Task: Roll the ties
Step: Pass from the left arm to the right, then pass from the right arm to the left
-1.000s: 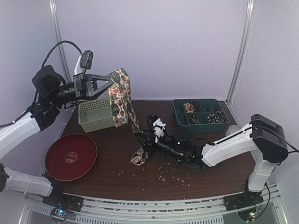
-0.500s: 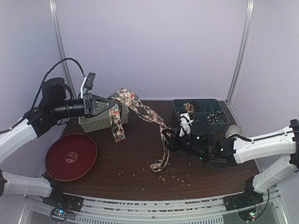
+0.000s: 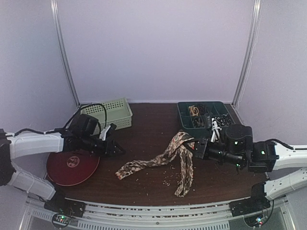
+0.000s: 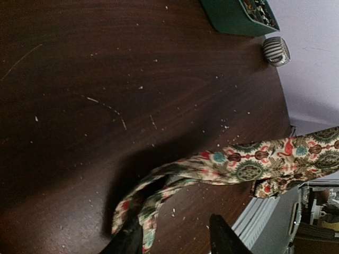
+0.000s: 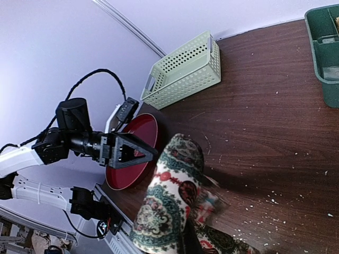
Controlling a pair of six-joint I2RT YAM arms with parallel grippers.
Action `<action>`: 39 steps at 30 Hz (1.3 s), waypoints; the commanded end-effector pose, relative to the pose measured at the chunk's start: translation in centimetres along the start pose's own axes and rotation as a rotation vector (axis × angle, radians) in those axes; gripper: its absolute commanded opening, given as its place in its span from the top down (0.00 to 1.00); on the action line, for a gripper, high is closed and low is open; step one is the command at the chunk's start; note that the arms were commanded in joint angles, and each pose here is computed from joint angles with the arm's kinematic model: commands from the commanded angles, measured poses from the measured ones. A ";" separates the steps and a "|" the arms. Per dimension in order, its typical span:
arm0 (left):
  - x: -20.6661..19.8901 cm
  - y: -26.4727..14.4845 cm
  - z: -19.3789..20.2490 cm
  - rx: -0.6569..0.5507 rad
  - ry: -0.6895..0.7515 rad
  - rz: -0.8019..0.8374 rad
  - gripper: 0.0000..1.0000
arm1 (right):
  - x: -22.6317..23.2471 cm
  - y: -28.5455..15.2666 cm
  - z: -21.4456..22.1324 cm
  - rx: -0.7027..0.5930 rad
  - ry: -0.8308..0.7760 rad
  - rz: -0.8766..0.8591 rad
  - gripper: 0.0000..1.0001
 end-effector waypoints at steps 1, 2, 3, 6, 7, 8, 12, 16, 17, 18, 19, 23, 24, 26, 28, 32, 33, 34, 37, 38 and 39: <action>-0.7 -0.2 -3.2 -0.120 0.136 -0.153 0.52 | 1.8 0.5 -2.4 -0.034 -0.013 0.034 1.00; -0.8 0.0 -2.9 -0.115 0.152 -0.158 0.51 | 1.4 0.7 -2.7 -0.043 -0.040 0.088 1.00; -1.0 0.3 -2.7 -0.112 0.168 -0.154 0.51 | 0.9 1.1 -2.6 -0.027 -0.081 0.158 1.00; -1.1 1.4 -1.2 -0.076 0.198 -0.150 0.50 | -0.9 2.1 -2.5 0.004 -0.174 0.358 1.00; -0.9 1.8 -0.7 -0.060 0.195 -0.160 0.51 | -1.2 2.4 -2.3 0.013 -0.190 0.391 1.00; -0.6 2.2 -0.1 -0.045 0.187 -0.170 0.52 | -1.5 2.8 -2.1 0.025 -0.201 0.410 1.00; -0.6 3.8 2.0 -0.020 0.147 -0.093 0.55 | -2.4 3.6 -1.8 0.031 -0.194 0.427 1.00; -3.4 5.3 3.7 -0.015 0.204 0.046 0.55 | -4.6 3.7 -1.7 0.042 -0.178 0.494 1.00; -4.0 5.6 4.1 -0.016 0.235 0.061 0.54 | -5.1 3.7 -1.8 0.041 -0.164 0.497 1.00; -4.7 5.9 4.4 -0.024 0.283 0.075 0.53 | -5.7 3.8 -1.5 0.047 -0.154 0.494 1.00; -5.0 6.2 4.7 -0.028 0.329 0.075 0.52 | -6.0 3.9 -1.4 0.046 -0.140 0.484 1.00; -5.5 7.0 5.9 -0.056 0.473 0.038 0.47 | -6.6 4.1 -1.3 0.047 -0.113 0.458 1.00; -5.5 7.2 6.1 -0.067 0.519 0.022 0.45 | -6.6 4.1 -1.2 0.050 -0.112 0.454 1.00; -5.6 7.5 6.8 -0.083 0.598 -0.017 0.39 | -6.7 4.1 -1.1 0.049 -0.108 0.442 1.00; -5.8 7.9 7.8 -0.080 0.673 -0.046 0.35 | -6.7 4.0 -1.0 0.045 -0.107 0.431 1.00; -4.9 9.7 9.1 -0.040 0.746 -0.122 0.31 | -6.9 3.5 -1.2 0.029 -0.109 0.415 1.00; -4.8 10.0 9.3 -0.033 0.750 -0.123 0.31 | -6.9 3.4 -1.2 0.029 -0.111 0.415 1.00; -4.7 10.3 9.4 -0.030 0.757 -0.118 0.31 | -7.0 3.2 -1.3 0.026 -0.111 0.414 1.00; -3.5 11.1 9.4 -0.031 0.749 -0.201 0.30 | -7.5 2.8 -1.2 0.017 -0.116 0.434 1.00; -3.1 11.5 9.3 -0.025 0.750 -0.229 0.30 | -7.8 2.7 -1.1 0.018 -0.122 0.449 1.00; -2.7 11.7 9.4 -0.018 0.758 -0.244 0.30 | -8.1 2.7 -0.9 0.021 -0.126 0.464 1.00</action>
Point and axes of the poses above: each gripper's point midway between its finger pads, its own y axis out along the fingers, its own x axis along the line the jaws close on, z = x × y, the point moved 5 cm from there along -y, back along the fingers, and after that the axes turned 6 degrees about -y, right-handed, at the moved point
